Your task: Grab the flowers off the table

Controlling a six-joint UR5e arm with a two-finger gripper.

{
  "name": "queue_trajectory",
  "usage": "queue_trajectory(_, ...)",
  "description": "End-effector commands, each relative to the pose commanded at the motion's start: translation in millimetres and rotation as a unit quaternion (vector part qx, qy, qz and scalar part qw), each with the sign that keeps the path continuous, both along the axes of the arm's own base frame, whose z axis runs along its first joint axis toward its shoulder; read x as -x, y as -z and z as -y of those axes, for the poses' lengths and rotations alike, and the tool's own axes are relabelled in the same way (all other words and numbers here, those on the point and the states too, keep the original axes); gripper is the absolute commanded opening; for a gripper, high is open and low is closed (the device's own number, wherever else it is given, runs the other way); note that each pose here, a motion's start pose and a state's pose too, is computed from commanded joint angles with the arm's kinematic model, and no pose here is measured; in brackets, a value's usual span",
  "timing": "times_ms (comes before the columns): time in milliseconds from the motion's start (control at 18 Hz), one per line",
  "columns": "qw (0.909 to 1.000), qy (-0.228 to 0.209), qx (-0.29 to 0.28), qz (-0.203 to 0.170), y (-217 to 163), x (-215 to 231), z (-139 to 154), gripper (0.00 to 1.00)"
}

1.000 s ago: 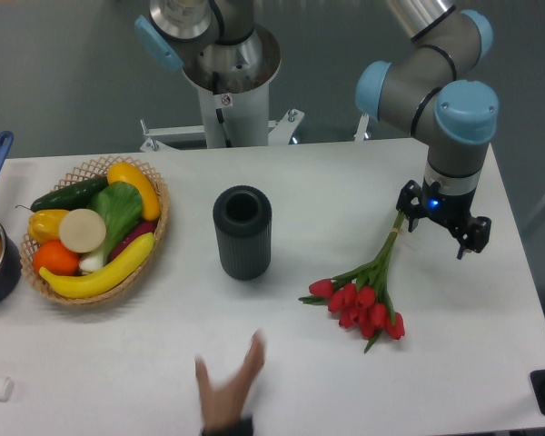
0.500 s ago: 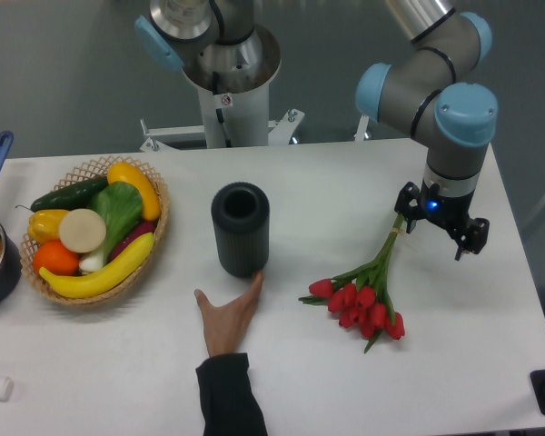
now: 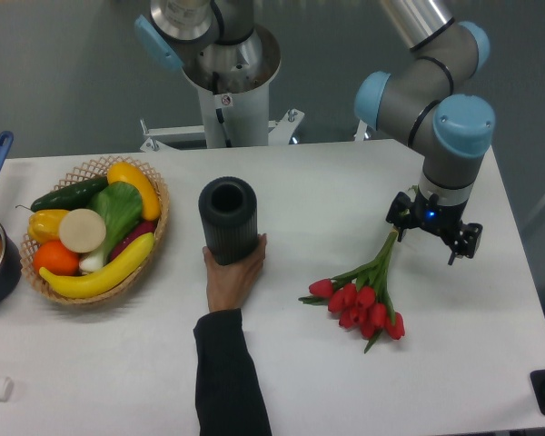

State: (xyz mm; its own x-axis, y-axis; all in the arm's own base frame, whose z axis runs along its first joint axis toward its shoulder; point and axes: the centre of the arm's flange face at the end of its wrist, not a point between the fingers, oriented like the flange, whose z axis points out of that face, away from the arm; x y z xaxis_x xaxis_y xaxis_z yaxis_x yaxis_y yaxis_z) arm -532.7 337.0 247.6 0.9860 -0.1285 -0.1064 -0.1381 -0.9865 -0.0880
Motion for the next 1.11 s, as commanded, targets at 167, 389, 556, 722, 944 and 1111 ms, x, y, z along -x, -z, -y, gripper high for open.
queue_trajectory(167, 0.9997, -0.019, -0.002, 0.012, 6, -10, 2, 1.0)
queue_trajectory(389, 0.9989, -0.041, -0.002, 0.023, 14, -18, 0, 1.0)
queue_trajectory(556, 0.999, -0.03, 0.003, 0.032, 25, -30, -9, 1.0)
queue_trajectory(722, 0.999, -0.027, 0.003, 0.034, 31, -34, -12, 1.0)
queue_trajectory(944, 0.9989, -0.024, 0.005, 0.041, 42, -36, -15, 1.0)
queue_trajectory(1111, 0.9989, -0.021, 0.006, 0.041, 50, -36, -19, 1.0)
